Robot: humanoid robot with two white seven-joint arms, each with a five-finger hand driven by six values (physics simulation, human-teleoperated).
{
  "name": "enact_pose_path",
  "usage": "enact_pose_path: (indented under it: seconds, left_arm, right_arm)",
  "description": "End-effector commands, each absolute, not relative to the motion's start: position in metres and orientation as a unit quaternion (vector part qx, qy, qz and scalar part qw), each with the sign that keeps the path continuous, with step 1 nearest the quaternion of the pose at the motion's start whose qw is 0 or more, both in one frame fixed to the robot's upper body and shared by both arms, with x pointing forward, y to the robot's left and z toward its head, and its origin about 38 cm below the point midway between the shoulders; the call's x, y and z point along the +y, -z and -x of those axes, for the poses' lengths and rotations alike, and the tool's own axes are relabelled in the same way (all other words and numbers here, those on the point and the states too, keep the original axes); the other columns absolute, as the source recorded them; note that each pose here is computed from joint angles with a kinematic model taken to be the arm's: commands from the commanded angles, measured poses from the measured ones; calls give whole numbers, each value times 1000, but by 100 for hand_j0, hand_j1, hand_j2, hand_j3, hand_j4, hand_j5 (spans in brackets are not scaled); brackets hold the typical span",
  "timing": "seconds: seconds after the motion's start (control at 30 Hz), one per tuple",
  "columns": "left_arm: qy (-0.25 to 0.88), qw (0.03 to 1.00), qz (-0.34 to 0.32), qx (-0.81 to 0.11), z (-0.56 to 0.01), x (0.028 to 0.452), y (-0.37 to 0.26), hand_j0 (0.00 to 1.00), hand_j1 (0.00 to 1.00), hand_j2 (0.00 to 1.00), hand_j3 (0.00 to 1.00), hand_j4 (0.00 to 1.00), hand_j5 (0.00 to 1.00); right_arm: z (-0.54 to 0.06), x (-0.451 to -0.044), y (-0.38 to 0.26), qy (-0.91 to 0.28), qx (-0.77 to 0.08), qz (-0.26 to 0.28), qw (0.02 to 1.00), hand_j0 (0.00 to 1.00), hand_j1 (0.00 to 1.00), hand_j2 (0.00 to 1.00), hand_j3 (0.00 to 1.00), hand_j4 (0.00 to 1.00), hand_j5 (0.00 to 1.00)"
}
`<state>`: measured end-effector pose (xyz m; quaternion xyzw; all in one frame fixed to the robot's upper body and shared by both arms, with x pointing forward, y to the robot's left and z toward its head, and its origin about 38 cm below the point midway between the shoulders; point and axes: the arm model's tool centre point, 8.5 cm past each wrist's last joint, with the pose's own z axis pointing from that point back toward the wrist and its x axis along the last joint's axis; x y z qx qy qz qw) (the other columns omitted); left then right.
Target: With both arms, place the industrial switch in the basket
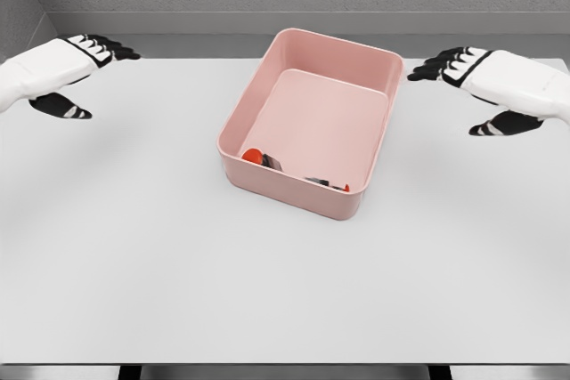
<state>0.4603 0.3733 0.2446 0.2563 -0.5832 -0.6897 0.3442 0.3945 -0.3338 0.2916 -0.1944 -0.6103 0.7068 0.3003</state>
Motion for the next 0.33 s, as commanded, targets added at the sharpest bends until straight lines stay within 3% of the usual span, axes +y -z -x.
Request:
enact_pose_path:
  seconds: [0.0, 0.3]
  left_arm:
    - [686, 348, -258, -585, -461, 377, -246, 100, 100, 100, 100, 100, 100]
    - [686, 348, -257, -585, -461, 376, -245, 100, 100, 100, 100, 100, 100]
  right_arm:
    - [-391, -342, -306, -707, -615, 208, 280, 100, 100, 100, 100, 100, 100]
    - [-389, -340, -296, -709, -612, 199, 288, 100, 100, 100, 100, 100, 100]
